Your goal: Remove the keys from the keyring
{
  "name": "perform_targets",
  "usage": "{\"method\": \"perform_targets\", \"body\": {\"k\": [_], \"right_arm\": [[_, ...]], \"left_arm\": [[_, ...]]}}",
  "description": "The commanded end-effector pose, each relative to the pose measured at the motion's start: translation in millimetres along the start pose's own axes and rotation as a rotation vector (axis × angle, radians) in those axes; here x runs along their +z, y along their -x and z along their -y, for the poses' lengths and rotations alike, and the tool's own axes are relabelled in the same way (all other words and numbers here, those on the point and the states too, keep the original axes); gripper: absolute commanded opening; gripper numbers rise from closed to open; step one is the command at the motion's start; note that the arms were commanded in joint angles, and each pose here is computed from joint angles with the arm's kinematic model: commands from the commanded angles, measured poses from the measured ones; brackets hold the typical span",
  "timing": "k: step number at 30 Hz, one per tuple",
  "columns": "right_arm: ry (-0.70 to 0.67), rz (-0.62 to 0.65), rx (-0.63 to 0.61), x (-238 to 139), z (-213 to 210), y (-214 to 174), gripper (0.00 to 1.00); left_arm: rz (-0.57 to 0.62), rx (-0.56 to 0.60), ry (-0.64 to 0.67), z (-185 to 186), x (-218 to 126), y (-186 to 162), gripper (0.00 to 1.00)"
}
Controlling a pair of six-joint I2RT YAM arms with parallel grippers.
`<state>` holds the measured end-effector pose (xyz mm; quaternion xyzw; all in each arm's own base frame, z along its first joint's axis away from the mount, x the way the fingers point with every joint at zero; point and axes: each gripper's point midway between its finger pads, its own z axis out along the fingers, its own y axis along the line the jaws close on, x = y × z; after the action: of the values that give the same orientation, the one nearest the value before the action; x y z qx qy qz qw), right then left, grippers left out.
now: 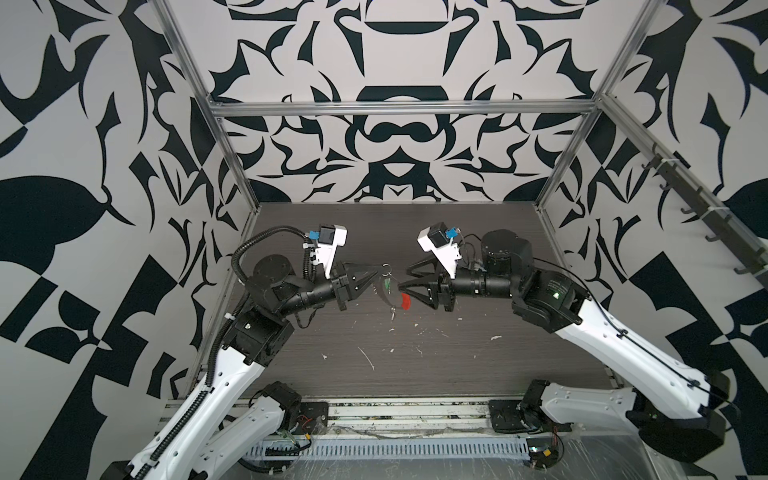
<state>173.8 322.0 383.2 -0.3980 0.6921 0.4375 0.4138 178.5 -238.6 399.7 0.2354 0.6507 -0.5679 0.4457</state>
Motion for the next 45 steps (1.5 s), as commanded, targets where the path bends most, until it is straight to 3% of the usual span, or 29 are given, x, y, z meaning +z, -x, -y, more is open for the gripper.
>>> {"method": "perform_targets", "body": {"k": [1, 11, 15, 29, 45], "right_arm": [[-0.025, 0.101, -0.037, 1, 0, 16, 0.53], [-0.140, 0.084, -0.075, 25, 23, -1, 0.54], [-0.163, 0.066, -0.085, 30, 27, -3, 0.48], [-0.214, 0.023, -0.087, 37, 32, -4, 0.01], [-0.229, 0.001, -0.090, 44, 23, 0, 0.00]], "left_arm": [[0.093, 0.060, 0.032, -1, -3, 17, 0.00], [0.118, 0.060, 0.023, -5, -1, 17, 0.00], [0.126, 0.068, 0.032, -6, -1, 19, 0.00], [0.132, 0.083, 0.098, -15, -4, 16, 0.00], [0.160, 0.119, 0.200, -30, -5, 16, 0.00]]}}
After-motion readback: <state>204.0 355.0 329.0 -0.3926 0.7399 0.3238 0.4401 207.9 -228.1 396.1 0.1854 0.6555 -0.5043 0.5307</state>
